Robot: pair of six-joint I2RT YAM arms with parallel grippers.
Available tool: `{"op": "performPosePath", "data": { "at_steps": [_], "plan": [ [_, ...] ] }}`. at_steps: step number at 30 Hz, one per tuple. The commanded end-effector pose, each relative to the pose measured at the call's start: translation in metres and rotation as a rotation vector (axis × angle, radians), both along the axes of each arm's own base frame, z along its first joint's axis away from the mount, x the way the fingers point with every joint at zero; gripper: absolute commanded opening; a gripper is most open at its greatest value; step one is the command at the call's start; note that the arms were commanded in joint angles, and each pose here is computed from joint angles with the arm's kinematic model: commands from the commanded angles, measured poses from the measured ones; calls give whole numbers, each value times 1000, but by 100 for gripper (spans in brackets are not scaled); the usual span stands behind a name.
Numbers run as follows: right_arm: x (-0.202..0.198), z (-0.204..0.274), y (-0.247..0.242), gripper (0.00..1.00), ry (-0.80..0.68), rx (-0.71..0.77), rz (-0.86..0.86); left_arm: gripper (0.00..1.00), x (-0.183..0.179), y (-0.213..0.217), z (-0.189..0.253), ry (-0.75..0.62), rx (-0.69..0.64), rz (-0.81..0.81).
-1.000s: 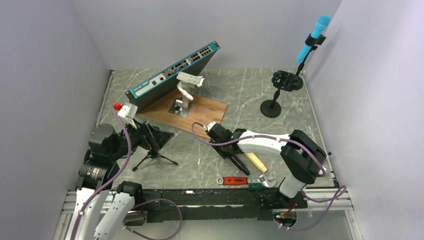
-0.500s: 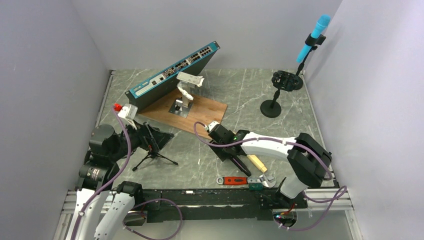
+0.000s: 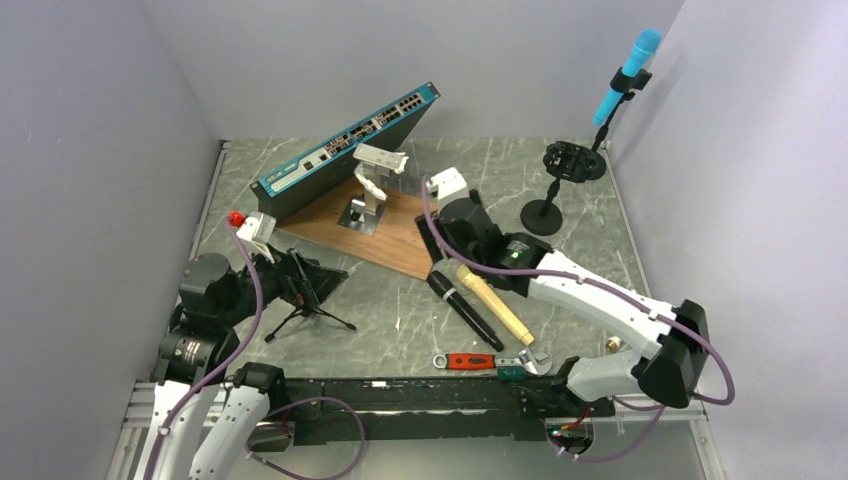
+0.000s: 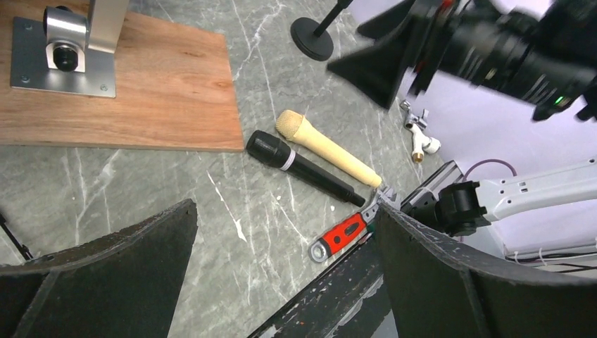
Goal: Remove the microphone from the stand
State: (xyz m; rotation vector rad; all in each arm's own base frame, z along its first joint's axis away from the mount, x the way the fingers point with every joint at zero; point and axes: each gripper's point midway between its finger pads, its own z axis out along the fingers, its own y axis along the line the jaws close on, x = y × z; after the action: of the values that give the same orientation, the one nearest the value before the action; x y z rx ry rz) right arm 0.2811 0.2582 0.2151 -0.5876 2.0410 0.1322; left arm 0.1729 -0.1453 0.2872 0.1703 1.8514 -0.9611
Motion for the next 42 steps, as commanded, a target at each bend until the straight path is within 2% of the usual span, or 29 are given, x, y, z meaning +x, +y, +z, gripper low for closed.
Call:
{"op": "performPosePath", "data": {
  "at_steps": [1,5,9,12,25,34,38,42],
  "plan": [
    [41,62,-69,80,-186,14,-298,99,-4,4,10,-56,27,6],
    [65,102,-124,83,-250,162,-458,99,-6,7,10,-70,45,17],
    [67,142,-172,89,-364,262,-599,99,-8,8,10,-75,57,14],
    [66,160,-200,90,-411,307,-678,99,-8,8,11,-85,63,11],
    [64,201,-278,93,-510,266,-936,99,-14,12,14,-99,91,16],
    [83,178,-315,94,-470,232,-1028,99,-21,15,19,-93,101,17],
    [100,157,-310,94,-409,279,-983,100,-22,11,20,-81,85,1],
    [117,132,-298,90,-340,300,-923,99,-22,7,19,-50,65,-22]
  ]
}}
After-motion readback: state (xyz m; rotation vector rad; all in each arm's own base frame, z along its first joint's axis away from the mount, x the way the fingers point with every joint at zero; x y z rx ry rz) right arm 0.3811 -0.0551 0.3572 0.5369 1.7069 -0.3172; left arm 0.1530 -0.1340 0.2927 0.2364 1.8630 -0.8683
